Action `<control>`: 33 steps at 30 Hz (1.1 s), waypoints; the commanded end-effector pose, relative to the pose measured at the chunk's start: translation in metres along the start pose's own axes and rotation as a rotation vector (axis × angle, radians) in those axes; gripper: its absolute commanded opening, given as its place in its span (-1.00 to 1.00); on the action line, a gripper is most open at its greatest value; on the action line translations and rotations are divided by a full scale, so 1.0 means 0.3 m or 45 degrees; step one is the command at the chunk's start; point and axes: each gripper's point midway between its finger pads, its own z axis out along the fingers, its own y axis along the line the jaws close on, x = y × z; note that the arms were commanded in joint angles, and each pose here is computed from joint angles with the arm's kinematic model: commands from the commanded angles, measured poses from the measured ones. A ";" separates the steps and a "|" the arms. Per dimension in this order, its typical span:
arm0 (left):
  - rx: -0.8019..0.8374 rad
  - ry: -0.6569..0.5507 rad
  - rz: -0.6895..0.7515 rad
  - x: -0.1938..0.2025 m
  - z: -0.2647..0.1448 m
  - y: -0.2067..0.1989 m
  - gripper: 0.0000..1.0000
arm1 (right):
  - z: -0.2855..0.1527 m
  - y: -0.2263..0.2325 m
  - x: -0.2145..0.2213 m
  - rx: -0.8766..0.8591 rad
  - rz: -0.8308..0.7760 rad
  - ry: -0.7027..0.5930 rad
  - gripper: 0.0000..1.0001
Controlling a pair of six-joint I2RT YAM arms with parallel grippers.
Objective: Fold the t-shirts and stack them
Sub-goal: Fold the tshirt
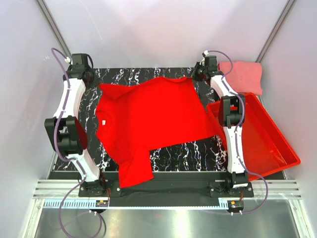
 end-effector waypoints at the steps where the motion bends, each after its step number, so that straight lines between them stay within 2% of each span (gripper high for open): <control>1: 0.029 -0.034 -0.008 -0.006 -0.101 0.006 -1.00 | -0.132 0.122 -0.116 -0.029 -0.110 -0.061 -1.00; 3: 0.010 0.002 0.011 0.029 -0.110 0.029 -1.00 | -0.143 0.103 -0.105 0.012 -0.096 -0.059 -1.00; 8: -0.078 -0.026 0.038 0.030 -0.172 0.099 -1.00 | -0.167 0.093 -0.108 0.051 -0.087 -0.069 -1.00; 12: -0.065 -0.020 0.045 0.053 -0.214 0.113 -1.00 | -0.180 0.095 -0.104 0.065 -0.091 -0.055 -1.00; 19: -0.135 0.055 0.069 0.169 -0.225 0.210 -1.00 | -0.203 0.075 -0.063 0.097 -0.083 -0.022 -1.00; 23: -0.093 0.138 -0.004 0.229 -0.223 0.253 -1.00 | -0.226 0.049 -0.044 0.125 -0.087 -0.012 -1.00; 28: 0.010 0.186 -0.062 0.273 -0.243 0.228 -1.00 | -0.254 0.067 -0.024 0.105 -0.079 0.000 -1.00; 33: 0.025 0.321 -0.098 0.428 -0.188 0.268 -1.00 | -0.243 0.040 0.025 0.105 -0.058 0.037 -1.00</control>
